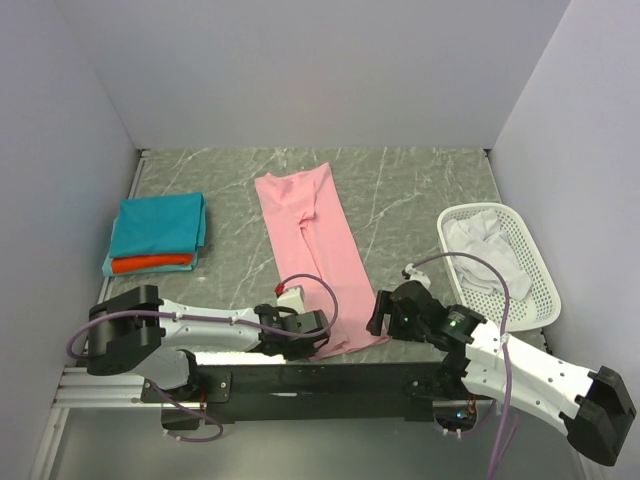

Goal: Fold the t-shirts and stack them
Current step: Fold the tshirt

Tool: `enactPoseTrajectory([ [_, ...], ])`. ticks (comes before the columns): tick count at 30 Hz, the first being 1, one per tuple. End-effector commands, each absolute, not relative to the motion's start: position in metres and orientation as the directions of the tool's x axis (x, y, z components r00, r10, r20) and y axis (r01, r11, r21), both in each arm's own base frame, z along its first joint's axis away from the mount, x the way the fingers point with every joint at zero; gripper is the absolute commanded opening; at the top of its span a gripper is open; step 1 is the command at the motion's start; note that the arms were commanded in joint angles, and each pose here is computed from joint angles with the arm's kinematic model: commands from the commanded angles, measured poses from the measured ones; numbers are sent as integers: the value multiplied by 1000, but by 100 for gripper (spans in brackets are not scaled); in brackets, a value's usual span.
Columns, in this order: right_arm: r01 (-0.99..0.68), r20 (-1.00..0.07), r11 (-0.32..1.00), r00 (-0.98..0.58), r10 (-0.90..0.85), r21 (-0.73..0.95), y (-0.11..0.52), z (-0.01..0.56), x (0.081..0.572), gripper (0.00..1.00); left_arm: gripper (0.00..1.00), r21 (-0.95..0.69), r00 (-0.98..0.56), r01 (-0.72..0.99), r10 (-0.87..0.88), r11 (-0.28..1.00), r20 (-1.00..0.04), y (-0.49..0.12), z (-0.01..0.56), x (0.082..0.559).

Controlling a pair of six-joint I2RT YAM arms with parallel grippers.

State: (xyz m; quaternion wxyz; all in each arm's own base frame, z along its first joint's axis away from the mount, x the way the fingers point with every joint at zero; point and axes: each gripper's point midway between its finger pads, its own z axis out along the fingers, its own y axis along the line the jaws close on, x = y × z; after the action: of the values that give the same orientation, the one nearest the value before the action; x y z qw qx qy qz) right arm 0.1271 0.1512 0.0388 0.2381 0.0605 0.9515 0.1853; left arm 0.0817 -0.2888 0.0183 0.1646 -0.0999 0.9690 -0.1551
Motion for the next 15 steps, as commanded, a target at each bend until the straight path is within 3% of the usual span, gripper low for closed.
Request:
enactPoseTrajectory([
  [1, 62, -429, 920, -871, 239, 388, 150, 36, 130, 90, 17, -292, -934, -169, -248, 941, -259, -276, 9, 73],
  [9, 34, -293, 877, -936, 196, 479, 170, 14, 103, 70, 6, -305, -934, -199, -274, 931, -228, -265, 8, 64],
  [12, 46, -276, 875, -940, 201, 482, 170, 8, 100, 52, 2, -326, -936, -196, -276, 925, -219, -267, 9, 60],
  [13, 39, -279, 868, -939, 201, 494, 172, 10, 100, 35, 1, -331, -936, -196, -276, 923, -217, -268, 10, 59],
  [15, 23, -286, 855, -938, 198, 517, 176, 16, 101, 20, 1, -336, -937, -191, -273, 922, -218, -270, 12, 58],
])
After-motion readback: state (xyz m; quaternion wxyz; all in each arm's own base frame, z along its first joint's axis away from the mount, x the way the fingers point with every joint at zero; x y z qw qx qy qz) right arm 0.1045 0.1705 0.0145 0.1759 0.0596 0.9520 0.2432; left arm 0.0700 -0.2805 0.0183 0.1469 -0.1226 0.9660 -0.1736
